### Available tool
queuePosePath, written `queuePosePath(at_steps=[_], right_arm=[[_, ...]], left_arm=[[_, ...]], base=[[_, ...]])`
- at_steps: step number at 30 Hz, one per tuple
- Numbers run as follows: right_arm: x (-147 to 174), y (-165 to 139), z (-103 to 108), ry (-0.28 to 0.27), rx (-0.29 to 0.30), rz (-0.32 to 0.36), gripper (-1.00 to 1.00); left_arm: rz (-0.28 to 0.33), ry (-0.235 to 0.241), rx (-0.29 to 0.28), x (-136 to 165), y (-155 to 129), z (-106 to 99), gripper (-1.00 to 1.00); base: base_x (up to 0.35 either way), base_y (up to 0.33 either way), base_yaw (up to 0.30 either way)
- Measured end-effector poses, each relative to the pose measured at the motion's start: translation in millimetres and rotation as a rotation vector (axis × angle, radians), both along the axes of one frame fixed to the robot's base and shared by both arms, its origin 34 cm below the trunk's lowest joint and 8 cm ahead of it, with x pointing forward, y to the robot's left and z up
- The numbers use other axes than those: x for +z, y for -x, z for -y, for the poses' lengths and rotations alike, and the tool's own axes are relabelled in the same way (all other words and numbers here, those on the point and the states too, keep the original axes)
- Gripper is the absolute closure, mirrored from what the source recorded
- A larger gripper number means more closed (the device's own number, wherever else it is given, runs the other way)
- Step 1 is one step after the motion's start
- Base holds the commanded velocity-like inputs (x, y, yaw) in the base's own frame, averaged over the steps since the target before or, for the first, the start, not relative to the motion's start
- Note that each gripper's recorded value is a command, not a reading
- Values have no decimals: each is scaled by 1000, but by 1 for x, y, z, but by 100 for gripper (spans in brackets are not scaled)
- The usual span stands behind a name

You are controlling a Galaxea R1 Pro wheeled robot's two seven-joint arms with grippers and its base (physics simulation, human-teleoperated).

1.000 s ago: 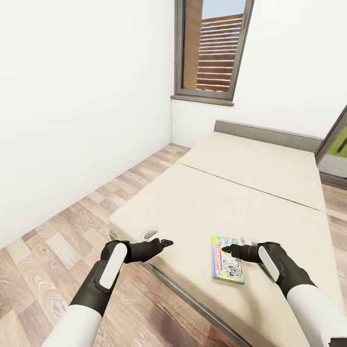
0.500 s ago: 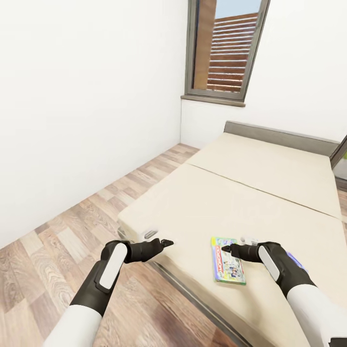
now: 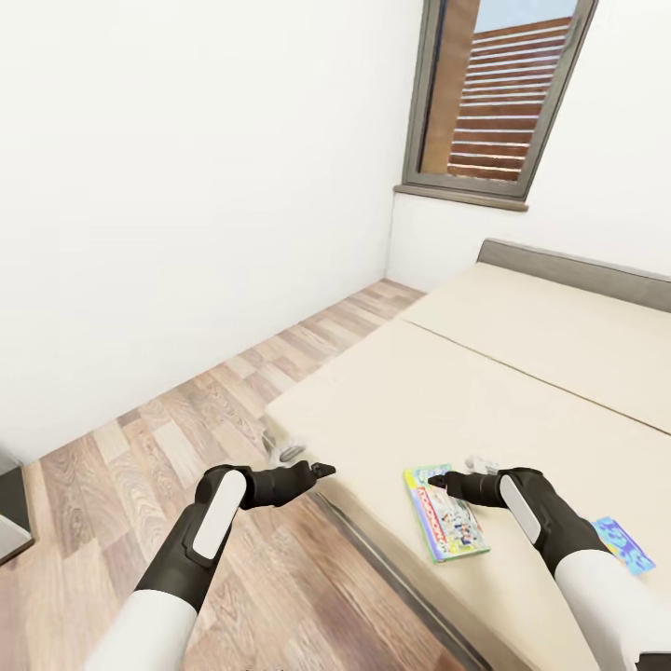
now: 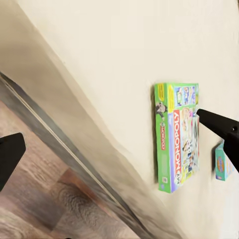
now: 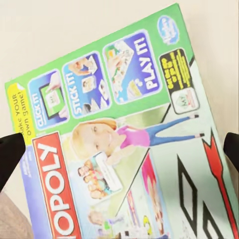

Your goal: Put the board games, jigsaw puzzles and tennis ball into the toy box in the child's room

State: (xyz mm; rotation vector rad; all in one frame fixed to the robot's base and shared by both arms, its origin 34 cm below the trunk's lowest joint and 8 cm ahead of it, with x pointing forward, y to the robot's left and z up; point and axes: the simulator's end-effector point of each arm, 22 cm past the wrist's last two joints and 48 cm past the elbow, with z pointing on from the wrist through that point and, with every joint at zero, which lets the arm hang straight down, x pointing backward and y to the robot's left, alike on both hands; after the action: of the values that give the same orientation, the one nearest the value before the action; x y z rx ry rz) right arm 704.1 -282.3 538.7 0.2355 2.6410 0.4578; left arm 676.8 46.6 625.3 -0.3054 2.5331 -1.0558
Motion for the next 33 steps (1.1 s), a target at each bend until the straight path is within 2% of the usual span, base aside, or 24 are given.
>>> queuePosePath(at_steps=[8,21,33], right_arm=[[0,0,0,-2,-2,0,-100],[0,0,0,-2,-2,0,-100],[0,0,0,-2,-2,0,-100]], left_arm=[[0,0,0,0,0,0,-100],[-1,1,3,-2,1,-1,-100],[-1,-4,49,-15,8,-9,-100]], base=[[0,0,102],[0,0,21],[-4,0,3]])
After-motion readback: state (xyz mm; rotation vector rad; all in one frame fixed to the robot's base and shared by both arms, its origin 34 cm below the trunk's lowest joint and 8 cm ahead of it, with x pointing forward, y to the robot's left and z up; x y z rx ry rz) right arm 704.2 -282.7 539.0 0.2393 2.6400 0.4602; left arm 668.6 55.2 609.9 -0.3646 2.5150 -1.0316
